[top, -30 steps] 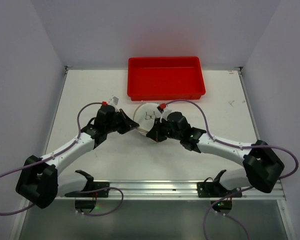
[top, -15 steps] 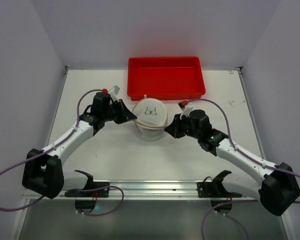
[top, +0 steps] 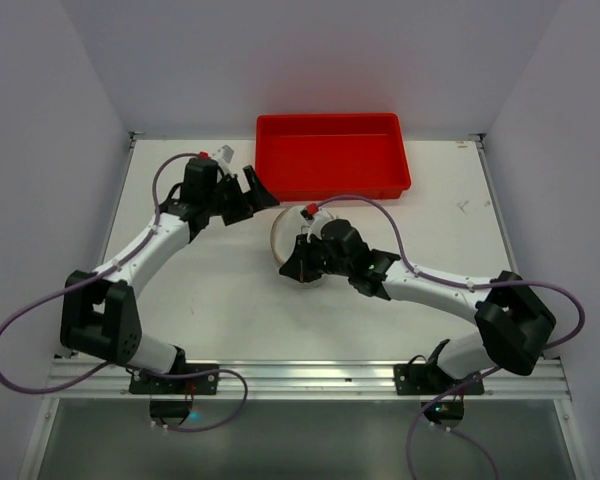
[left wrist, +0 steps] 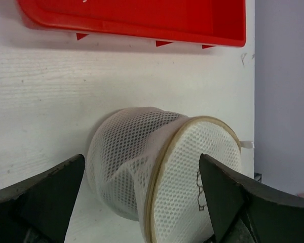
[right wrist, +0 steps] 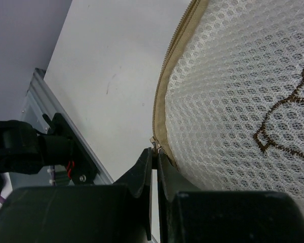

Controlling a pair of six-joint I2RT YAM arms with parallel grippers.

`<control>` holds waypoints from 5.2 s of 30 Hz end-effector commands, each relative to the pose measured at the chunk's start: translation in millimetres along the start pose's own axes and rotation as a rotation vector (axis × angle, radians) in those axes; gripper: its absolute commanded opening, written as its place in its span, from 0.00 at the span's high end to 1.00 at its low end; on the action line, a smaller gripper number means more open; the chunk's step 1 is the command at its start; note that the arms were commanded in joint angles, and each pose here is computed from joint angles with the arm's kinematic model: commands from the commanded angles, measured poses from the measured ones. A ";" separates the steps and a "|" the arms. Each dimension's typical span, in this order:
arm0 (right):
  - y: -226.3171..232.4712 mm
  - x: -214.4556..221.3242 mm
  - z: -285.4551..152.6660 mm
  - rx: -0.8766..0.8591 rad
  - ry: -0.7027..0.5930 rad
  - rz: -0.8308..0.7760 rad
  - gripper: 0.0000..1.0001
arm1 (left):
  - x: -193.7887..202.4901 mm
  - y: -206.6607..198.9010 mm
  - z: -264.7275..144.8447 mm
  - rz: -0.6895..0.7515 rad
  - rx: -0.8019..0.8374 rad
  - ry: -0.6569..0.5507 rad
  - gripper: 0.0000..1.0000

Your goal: Unzip the laundry bag and remove the bra

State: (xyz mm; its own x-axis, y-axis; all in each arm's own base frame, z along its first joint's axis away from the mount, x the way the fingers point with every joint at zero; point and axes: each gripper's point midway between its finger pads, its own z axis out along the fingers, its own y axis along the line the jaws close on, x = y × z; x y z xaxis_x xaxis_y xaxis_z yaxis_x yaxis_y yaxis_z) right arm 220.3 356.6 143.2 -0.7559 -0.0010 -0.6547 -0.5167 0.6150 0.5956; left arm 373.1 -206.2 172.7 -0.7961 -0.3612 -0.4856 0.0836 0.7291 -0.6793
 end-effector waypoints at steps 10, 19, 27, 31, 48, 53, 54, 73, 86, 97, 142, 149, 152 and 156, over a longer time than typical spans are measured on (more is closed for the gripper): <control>22.2 -47.1 12.0 -0.043 -0.160 0.050 1.00 | 66.4 -13.3 -56.9 -0.141 0.084 -0.104 0.14; 16.4 -38.1 6.8 -0.017 -0.148 0.034 1.00 | 87.0 -21.6 -30.3 -0.160 0.085 -0.040 0.65; -35.1 -15.2 -37.1 0.159 -0.098 -0.126 1.00 | 83.9 -9.3 -42.2 -0.077 0.027 -0.028 1.00; -81.0 -13.6 -70.9 0.265 -0.112 -0.123 1.00 | 90.8 3.4 -54.0 -0.044 0.022 0.024 1.00; -87.7 -51.9 -84.9 0.236 -0.129 -0.123 1.00 | 114.6 19.8 -79.3 0.130 -0.006 0.113 0.80; -74.6 -33.6 -97.6 0.261 -0.109 -0.193 0.52 | 98.4 14.1 -83.0 0.074 -0.017 0.035 0.40; -72.8 -34.0 -103.1 0.274 -0.105 -0.213 0.48 | 95.2 15.4 -84.3 0.062 -0.026 0.017 0.28; 45.9 -78.5 -61.4 0.104 -0.062 -0.719 0.30 | 100.8 74.1 -74.5 -0.065 -0.173 -0.097 0.29; 40.2 -56.6 11.1 0.119 0.077 -0.811 0.42 | 112.0 79.4 -60.9 -0.074 -0.147 -0.056 0.31; 25.9 -52.3 22.7 0.171 0.098 -0.821 0.77 | 112.4 76.6 -61.0 -0.071 -0.133 -0.051 0.31; -129.9 -77.3 -176.4 0.751 -0.553 0.127 0.98 | 61.1 -5.7 -63.4 -0.026 0.075 -0.070 0.30; -158.0 -33.9 -189.9 0.777 -0.513 0.242 0.37 | 63.5 -20.0 -52.4 0.023 0.067 -0.051 0.32; -151.1 -25.6 -191.1 0.724 -0.491 0.229 0.21 | 61.4 -24.0 -46.5 0.045 0.040 -0.050 0.32; -135.2 -30.0 -190.1 0.619 -0.504 0.170 0.13 | 55.2 -34.0 -38.0 0.064 0.013 -0.062 0.32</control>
State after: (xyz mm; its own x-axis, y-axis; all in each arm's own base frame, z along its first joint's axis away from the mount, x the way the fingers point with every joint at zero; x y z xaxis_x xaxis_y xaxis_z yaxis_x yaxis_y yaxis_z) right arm 236.5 114.3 158.4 -0.4739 0.3864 -0.7913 0.0867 0.9147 0.3948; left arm 289.2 -223.1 170.0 -0.7914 -0.3480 -0.5025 0.1101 0.7275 -0.6772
